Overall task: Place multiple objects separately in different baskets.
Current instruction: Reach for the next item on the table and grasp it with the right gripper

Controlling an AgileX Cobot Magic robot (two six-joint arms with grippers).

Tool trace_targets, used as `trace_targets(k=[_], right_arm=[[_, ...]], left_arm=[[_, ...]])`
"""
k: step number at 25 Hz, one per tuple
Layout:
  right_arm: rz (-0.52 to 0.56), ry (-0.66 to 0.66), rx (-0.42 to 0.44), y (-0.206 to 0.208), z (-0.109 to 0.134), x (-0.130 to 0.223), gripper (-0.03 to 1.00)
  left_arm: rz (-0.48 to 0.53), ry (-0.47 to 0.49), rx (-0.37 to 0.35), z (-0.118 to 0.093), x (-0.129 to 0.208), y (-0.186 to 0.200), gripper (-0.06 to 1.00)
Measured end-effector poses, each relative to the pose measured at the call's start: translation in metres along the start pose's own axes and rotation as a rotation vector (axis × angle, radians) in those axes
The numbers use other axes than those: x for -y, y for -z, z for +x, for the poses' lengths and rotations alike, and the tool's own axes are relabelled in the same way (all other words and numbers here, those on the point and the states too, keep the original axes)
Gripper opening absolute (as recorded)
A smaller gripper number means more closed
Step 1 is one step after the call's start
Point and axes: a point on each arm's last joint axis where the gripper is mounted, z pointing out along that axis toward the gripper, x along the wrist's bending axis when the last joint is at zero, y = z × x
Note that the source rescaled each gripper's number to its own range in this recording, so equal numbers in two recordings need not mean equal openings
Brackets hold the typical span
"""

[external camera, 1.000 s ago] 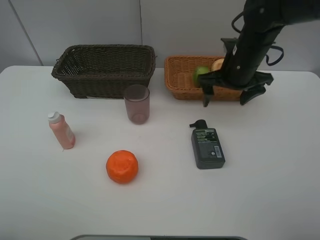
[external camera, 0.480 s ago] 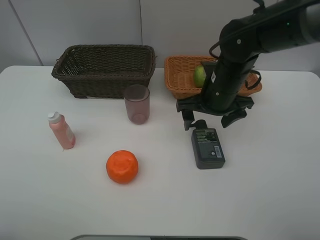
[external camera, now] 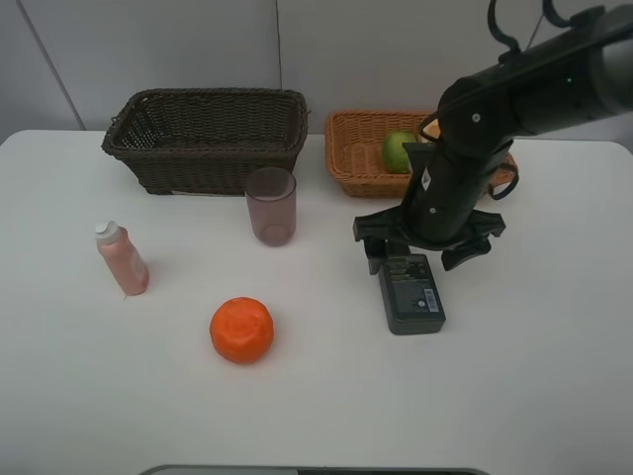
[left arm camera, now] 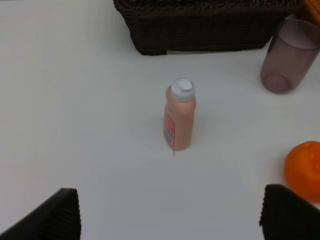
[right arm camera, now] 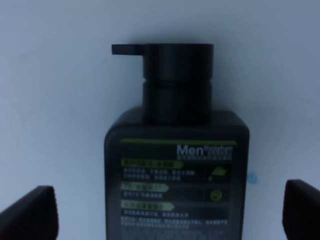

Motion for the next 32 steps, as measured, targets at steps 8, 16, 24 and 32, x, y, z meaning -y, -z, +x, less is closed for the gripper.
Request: trace_targets(k=[8, 16, 24, 32], right_arm=[[-0.021, 0.002, -0.02, -0.008, -0.001, 0.005, 1.0], [0.052, 0.007, 0.014, -0.036, 0.0, 0.009, 1.0], [0.048, 0.007, 0.011, -0.037, 0.001, 0.009, 1.0], [0.075, 0.013, 0.026, -0.046, 0.0, 0.011, 1.0]], left_arm=[[0.0, 0.0, 0.0, 0.0, 0.0, 0.0, 0.92], [0.0, 0.0, 0.0, 0.0, 0.0, 0.0, 0.92], [0.0, 0.0, 0.0, 0.0, 0.0, 0.0, 0.92], [0.0, 0.0, 0.0, 0.0, 0.0, 0.0, 0.92]])
